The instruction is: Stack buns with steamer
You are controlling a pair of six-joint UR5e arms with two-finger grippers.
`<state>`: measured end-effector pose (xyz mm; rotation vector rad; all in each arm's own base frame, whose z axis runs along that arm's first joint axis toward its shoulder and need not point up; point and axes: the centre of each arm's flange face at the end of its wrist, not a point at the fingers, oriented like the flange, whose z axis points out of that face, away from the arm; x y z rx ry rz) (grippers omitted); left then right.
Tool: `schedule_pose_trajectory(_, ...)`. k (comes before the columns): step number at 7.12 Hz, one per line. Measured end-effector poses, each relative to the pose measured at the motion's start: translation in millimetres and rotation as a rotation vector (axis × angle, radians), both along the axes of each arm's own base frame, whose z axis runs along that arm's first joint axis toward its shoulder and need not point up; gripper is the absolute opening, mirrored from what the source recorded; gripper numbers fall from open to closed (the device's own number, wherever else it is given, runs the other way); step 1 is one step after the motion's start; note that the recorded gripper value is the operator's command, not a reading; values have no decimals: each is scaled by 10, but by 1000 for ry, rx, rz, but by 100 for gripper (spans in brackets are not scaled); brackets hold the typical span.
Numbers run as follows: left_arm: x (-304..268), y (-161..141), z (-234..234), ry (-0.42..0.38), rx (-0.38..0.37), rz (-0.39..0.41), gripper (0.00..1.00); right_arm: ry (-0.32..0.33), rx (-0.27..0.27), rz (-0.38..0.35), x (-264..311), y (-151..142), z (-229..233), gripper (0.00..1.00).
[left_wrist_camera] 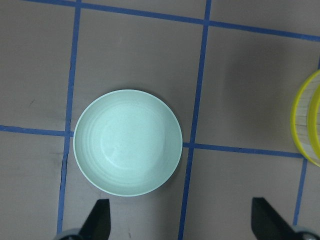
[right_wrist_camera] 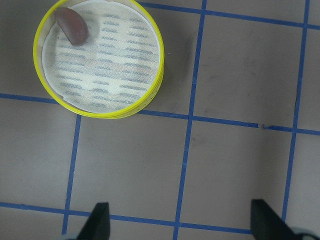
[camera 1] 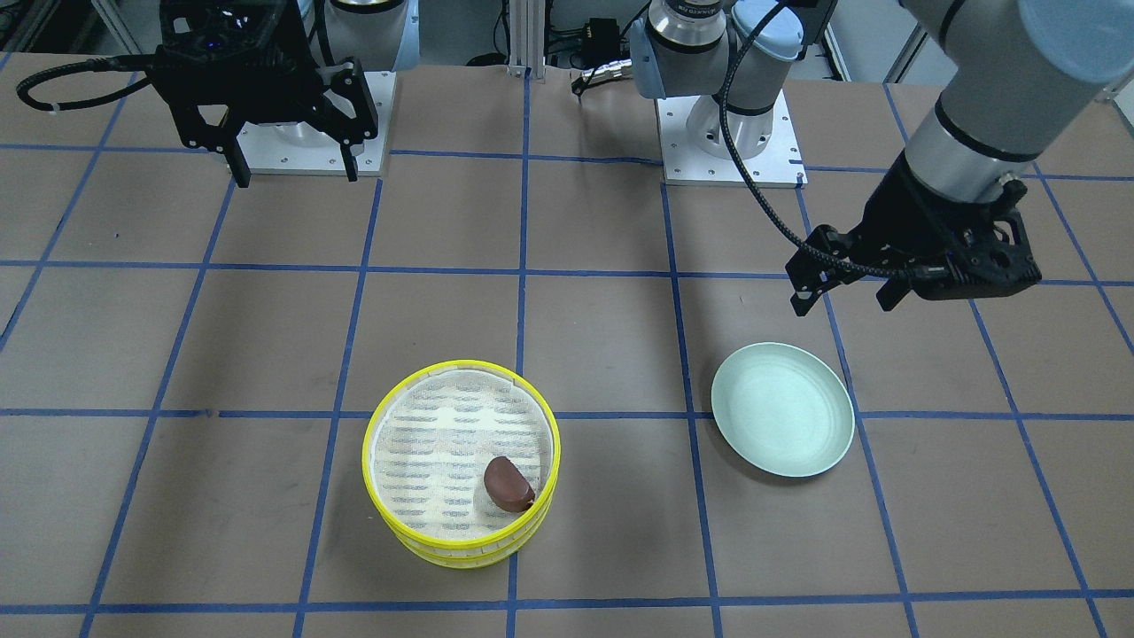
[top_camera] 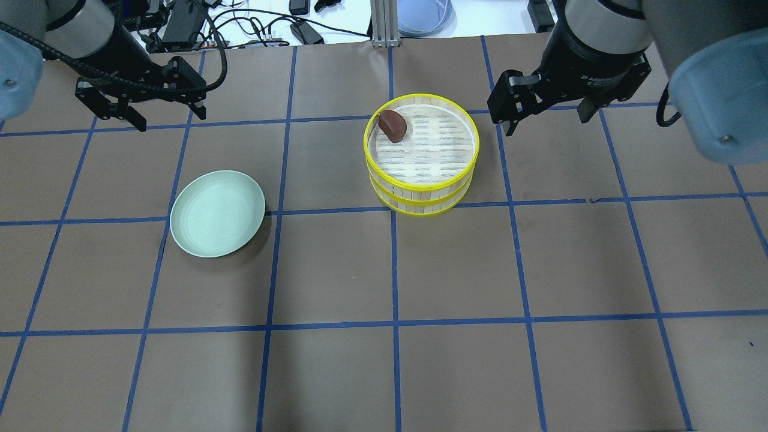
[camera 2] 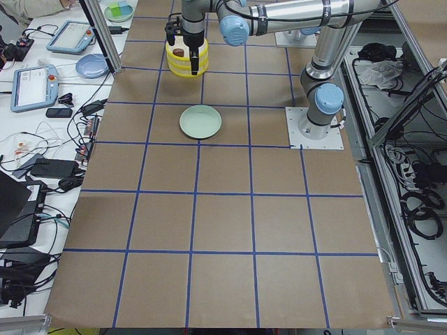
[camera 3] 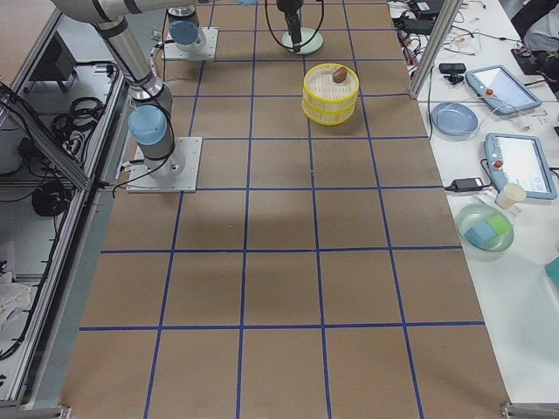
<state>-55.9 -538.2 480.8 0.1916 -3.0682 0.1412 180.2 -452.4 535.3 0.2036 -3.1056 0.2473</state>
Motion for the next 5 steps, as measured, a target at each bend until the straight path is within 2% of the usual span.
schedule_pose_trajectory(5,-92,299,207,-13,14,-53,100,0,-13,-1,-1,-32,-1,100)
